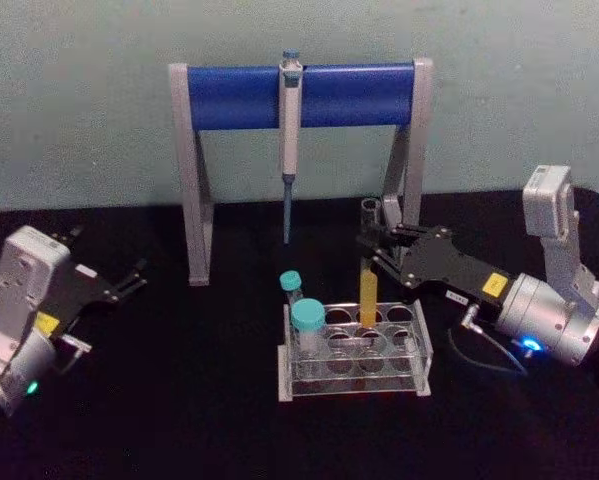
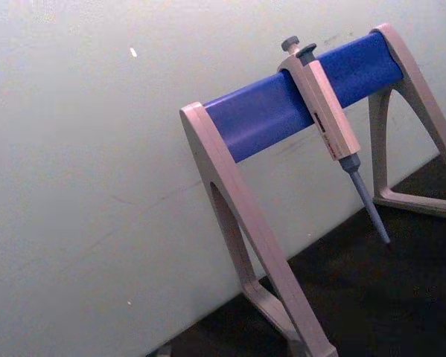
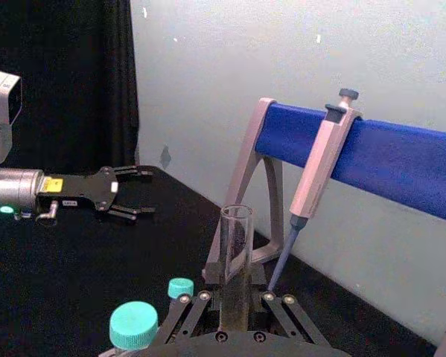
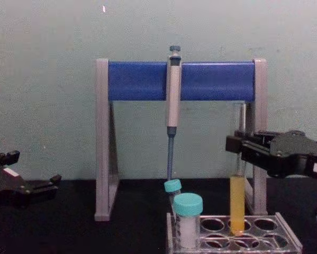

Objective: Pick up the test tube from the test tube rack, shake it, then place it back into the test tube rack.

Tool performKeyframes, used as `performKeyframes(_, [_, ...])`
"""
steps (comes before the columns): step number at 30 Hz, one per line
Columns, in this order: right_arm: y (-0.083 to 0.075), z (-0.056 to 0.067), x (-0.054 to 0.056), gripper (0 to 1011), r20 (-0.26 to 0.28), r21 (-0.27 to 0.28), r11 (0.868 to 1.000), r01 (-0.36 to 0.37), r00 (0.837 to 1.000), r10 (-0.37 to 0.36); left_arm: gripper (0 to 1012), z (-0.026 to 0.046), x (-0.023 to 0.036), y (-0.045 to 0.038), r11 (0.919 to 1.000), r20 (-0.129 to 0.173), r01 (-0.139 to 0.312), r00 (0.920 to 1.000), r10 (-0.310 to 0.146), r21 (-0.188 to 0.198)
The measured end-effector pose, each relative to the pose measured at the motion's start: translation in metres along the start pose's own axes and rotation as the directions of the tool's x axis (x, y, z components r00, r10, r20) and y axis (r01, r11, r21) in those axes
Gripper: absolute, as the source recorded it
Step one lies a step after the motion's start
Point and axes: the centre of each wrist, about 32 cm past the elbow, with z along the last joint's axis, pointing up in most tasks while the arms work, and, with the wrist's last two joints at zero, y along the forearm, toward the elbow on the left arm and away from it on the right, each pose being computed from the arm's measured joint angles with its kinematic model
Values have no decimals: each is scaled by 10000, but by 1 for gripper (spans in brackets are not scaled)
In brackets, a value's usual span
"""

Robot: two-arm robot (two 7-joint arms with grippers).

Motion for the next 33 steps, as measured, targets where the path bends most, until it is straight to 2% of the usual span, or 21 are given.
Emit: performKeyframes(33, [30,-126,25,229,-336,-402,9988,-262,9991,248,1001,0,0,0,10000,0,0,10000,0,0])
